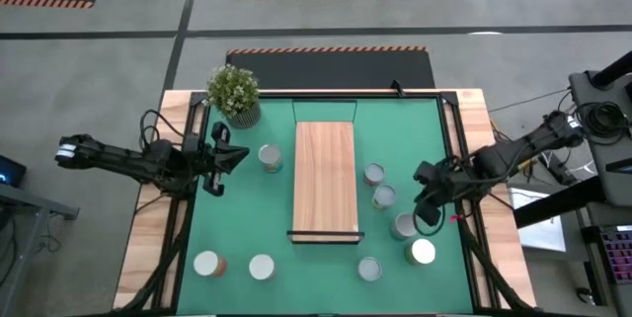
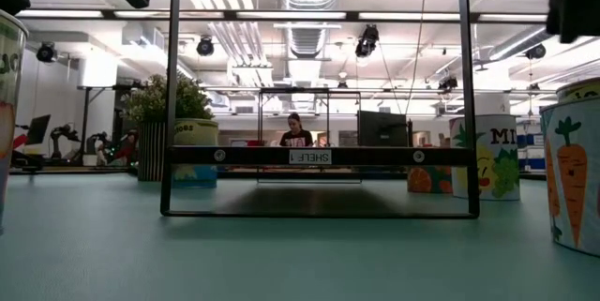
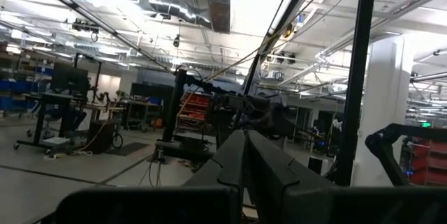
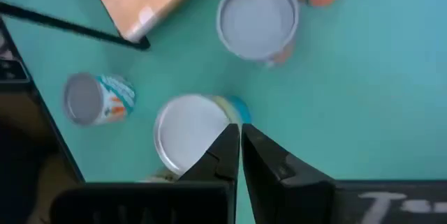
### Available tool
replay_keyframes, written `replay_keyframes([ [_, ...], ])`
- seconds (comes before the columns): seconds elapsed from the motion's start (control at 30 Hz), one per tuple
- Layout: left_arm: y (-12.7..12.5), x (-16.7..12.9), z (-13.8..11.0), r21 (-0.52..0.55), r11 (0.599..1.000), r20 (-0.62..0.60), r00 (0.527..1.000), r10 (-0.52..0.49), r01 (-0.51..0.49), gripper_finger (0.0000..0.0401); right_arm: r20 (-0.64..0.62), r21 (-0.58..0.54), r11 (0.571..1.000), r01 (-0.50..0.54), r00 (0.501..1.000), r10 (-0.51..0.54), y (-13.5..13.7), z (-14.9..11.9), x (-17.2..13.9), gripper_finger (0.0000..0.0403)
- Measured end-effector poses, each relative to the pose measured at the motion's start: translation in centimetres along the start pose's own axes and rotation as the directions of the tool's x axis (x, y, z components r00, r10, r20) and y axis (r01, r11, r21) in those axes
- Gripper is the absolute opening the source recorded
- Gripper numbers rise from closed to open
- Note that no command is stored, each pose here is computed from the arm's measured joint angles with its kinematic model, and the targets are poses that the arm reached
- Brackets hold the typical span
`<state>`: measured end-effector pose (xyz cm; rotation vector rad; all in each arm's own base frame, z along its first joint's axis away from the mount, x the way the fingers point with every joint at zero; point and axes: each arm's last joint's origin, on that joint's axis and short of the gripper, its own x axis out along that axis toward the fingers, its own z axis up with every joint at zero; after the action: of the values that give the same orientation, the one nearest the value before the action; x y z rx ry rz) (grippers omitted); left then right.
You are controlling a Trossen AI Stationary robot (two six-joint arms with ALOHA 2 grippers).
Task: Pick and place cans onto a shelf
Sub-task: Put the canned cherries on the shelf
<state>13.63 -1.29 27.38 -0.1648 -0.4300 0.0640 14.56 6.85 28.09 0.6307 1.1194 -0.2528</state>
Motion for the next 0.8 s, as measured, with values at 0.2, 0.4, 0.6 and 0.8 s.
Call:
replay_keyframes([
  [0.2, 0.0, 0.0, 0.0, 0.001, 1.000, -0.002, 1.000, 0.000, 0.000, 0.0000, 0.057, -0.221, 0.973, 0.064, 0.997, -0.052, 2.6, -1.6, 2.5, 0.0009],
  [0.4, 0.0, 0.1, -0.1, 0.001, 1.000, -0.005, 1.000, 0.000, 0.000, 0.0000, 0.107, -0.275, 0.954, 0.116, 0.990, -0.090, 4.2, -3.1, 3.7, 0.0009],
  [0.6, 0.0, 0.1, -0.2, 0.027, 1.000, -0.013, 1.000, 0.002, -0.001, 0.0000, 0.236, -0.287, 0.944, 0.163, 0.967, -0.095, 5.3, -4.0, 4.5, 0.0009],
  [0.8, 0.0, 0.2, -0.3, 0.029, 1.000, -0.013, 1.000, 0.005, -0.005, 0.0000, 0.254, -0.260, 0.953, 0.154, 0.963, -0.086, 5.7, -4.4, 4.8, 0.0036],
])
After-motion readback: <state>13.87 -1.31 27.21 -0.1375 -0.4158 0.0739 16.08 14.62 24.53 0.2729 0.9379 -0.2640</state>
